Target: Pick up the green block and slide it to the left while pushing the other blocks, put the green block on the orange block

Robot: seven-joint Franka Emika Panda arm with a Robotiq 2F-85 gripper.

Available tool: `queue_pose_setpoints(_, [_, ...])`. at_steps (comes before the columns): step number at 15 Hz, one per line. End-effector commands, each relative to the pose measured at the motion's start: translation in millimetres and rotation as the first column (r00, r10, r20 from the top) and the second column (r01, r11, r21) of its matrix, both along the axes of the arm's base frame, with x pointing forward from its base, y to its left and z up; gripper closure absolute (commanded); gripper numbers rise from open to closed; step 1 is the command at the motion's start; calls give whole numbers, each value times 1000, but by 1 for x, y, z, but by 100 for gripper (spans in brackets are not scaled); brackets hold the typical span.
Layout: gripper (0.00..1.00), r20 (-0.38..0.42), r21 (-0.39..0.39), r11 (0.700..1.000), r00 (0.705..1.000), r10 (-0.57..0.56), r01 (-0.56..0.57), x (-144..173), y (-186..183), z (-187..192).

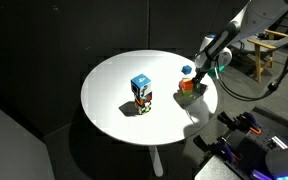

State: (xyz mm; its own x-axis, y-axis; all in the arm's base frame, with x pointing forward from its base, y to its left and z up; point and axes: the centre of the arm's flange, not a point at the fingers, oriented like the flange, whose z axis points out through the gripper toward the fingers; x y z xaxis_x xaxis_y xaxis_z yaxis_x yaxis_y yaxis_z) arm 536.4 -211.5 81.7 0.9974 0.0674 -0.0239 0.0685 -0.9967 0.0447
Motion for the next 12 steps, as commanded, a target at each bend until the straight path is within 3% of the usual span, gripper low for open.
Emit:
queue_pose_setpoints(1, [68, 12, -11, 1000, 1000, -16, 17, -10, -2, 18])
queue_pose_setpoints(12, [68, 56, -8, 998, 997, -60, 60, -25, -21, 57])
